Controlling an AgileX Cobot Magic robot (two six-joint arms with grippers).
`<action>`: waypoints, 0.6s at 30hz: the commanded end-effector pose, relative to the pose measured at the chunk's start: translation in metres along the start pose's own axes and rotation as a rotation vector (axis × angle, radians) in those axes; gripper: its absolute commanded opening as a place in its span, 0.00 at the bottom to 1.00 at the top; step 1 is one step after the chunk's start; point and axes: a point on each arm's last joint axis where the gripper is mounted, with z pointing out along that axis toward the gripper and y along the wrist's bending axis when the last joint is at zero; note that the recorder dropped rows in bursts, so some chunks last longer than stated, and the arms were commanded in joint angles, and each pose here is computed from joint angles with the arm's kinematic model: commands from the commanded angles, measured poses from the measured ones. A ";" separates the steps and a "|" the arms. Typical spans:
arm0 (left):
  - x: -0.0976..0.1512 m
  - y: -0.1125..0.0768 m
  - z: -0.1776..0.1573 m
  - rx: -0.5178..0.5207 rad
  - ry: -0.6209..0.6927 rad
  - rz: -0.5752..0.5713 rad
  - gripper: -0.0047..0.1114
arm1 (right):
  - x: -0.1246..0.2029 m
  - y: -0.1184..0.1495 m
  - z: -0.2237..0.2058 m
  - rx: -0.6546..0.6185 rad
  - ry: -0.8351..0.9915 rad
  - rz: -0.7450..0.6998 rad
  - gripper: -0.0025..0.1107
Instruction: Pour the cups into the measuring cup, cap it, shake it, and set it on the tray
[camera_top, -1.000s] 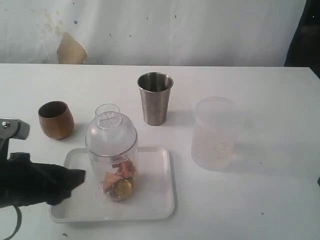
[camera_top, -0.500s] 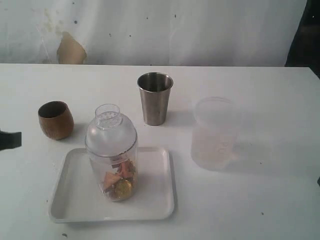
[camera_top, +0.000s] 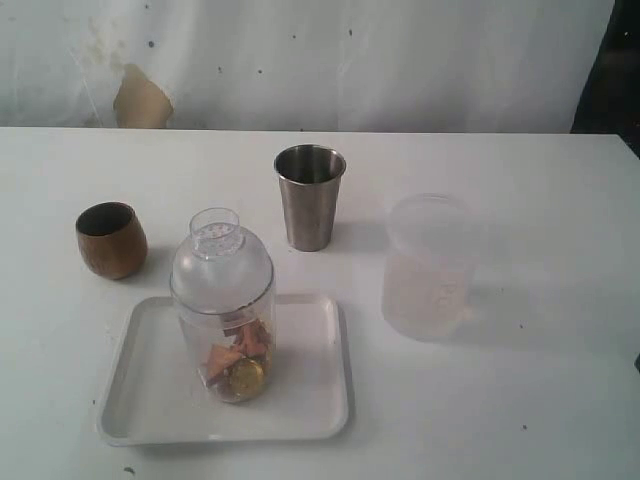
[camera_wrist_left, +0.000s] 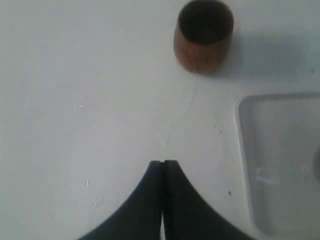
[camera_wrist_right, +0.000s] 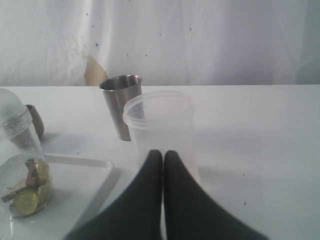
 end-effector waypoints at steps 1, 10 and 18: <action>0.011 0.009 -0.017 0.025 -0.159 -0.122 0.04 | 0.001 0.000 0.000 0.003 -0.006 -0.004 0.02; 0.058 0.014 -0.044 0.079 -0.500 -0.253 0.04 | 0.001 0.000 0.000 0.003 -0.006 0.014 0.02; 0.093 0.014 -0.059 0.166 -0.755 -0.344 0.04 | 0.001 0.000 0.000 0.003 -0.006 0.019 0.02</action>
